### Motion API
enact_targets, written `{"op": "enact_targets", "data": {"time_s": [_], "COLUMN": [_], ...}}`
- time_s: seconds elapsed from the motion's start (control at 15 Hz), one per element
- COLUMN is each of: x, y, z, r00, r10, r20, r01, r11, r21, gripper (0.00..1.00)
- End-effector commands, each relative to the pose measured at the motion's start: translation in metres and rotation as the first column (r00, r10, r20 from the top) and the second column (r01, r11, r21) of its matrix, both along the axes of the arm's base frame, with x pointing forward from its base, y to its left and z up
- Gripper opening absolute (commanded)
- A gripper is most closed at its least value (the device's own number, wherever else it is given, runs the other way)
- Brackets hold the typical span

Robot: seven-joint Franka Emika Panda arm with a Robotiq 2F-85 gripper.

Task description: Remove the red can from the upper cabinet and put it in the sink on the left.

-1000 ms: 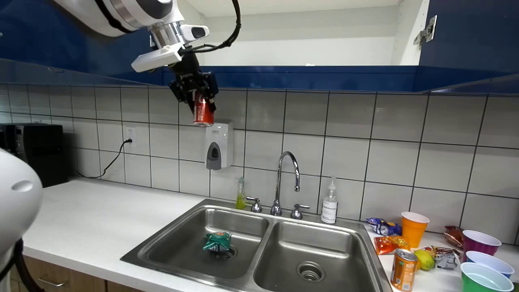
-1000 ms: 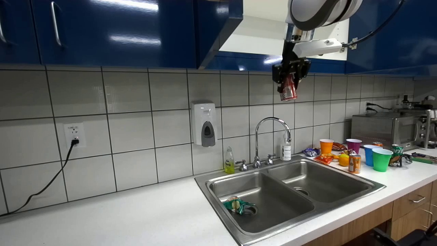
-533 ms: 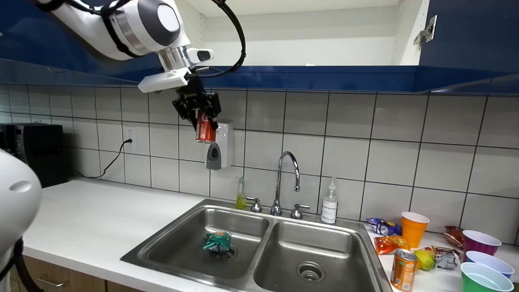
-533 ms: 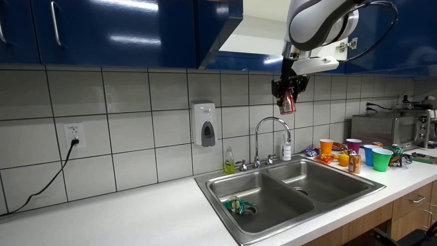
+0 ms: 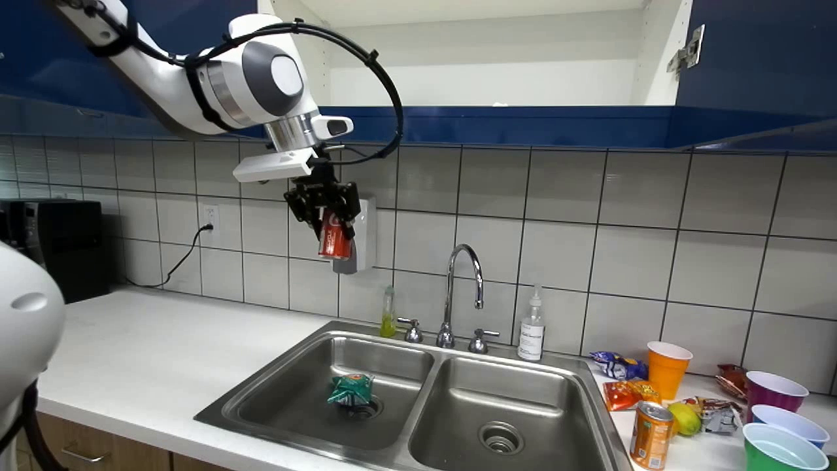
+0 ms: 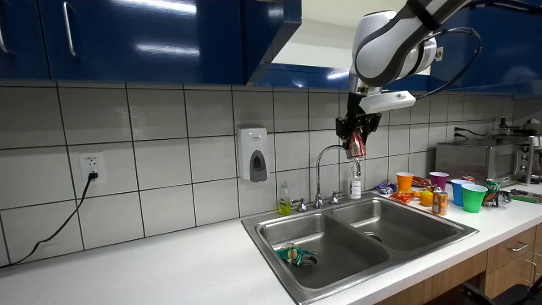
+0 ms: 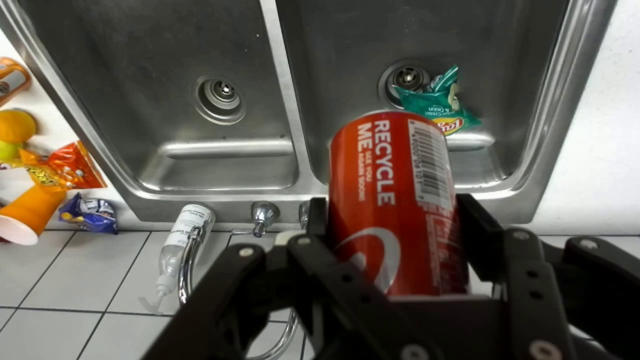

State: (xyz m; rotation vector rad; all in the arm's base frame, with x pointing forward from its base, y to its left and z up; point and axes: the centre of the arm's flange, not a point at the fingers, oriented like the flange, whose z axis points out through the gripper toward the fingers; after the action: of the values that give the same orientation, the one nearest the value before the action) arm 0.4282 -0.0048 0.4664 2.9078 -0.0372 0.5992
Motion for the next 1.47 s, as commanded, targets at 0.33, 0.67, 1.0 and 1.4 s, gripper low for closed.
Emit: {"op": "enact_targets", "data": {"time_s": [0.33, 0.67, 1.0, 1.4], "x": [0.023, 0.039, 0.054, 0.077], "y": [-0.011, -0.018, -0.017, -0.019], "z": [-0.047, -0.088, -0.126, -0.174], "r00": [1.0, 0.999, 0.997, 0.994], "r10": [0.01, 0.014, 0.023, 0.054], "r20": [-0.016, -0.047, -0.077, -0.094], "r01": [-0.01, -0.013, -0.02, -0.051], "r11": [1.0, 1.0, 0.999, 0.998], "r21": [0.007, 0.018, 0.033, 0.029], "gripper": [0.39, 0.39, 0.39, 0.39]}}
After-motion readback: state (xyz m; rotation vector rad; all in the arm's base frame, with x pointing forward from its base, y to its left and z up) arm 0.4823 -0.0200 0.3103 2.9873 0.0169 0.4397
